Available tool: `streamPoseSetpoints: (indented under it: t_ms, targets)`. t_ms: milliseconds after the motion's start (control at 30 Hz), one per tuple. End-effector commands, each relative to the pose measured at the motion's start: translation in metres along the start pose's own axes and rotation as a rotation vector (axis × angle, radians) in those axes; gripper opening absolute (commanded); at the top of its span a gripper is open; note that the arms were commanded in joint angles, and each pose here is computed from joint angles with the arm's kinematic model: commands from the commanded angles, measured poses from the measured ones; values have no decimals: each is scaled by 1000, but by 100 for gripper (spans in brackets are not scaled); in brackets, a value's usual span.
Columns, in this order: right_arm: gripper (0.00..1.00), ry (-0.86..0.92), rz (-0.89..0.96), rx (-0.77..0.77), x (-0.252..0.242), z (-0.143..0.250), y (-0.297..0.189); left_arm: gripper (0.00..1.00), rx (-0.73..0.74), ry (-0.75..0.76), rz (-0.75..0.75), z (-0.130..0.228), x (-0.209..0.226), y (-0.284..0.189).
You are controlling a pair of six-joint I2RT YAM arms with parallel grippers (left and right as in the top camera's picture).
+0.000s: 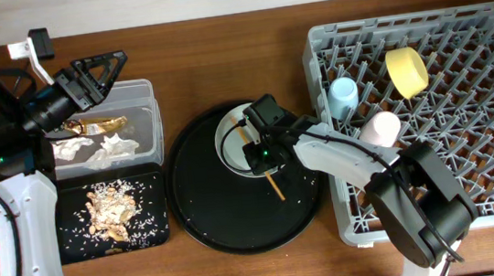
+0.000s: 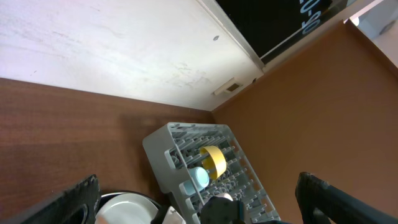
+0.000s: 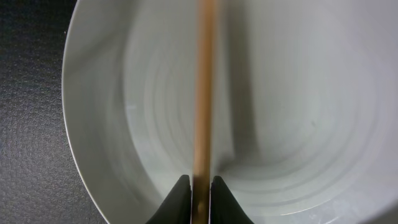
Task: Sort waste into correct bins and load items into the dishwasher rack
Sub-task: 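Grasp the second chopstick on the plate with the right gripper, then carry the second chopstick into the rack and release it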
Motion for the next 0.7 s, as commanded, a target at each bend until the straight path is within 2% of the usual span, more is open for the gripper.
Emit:
streamPoseSetpoints:
  t_ms: [0,167,333,467,667]
  targets:
    - [11,-1,10,17,-1,5,6,99,-4,8,0,-2,-1,-2]
    - [10,-3,6,7,0,2,4,99,-4,8,0,-2,-1,-2]
    - [9,-10,-18,-48,12,-19,-16,99,-4,8,1,-2,-1,-2]
    - [5,1,-14,-52,20,-33,-54,99,-4,8,0,-2,-1,-2]
    - [4,65,36,-8,6,-39,-134,99,-4,8,0,-2,-1,-2]
Point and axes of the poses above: each gripper's point midway between its finger pads, its own y axis out along the fingers, its own x axis along the line the jaws close on, z = x × y, the point moved 4 cm from there along -y, back along the fingers, and after that the axes turned 9 degrees about y, right-handed, at the moved point
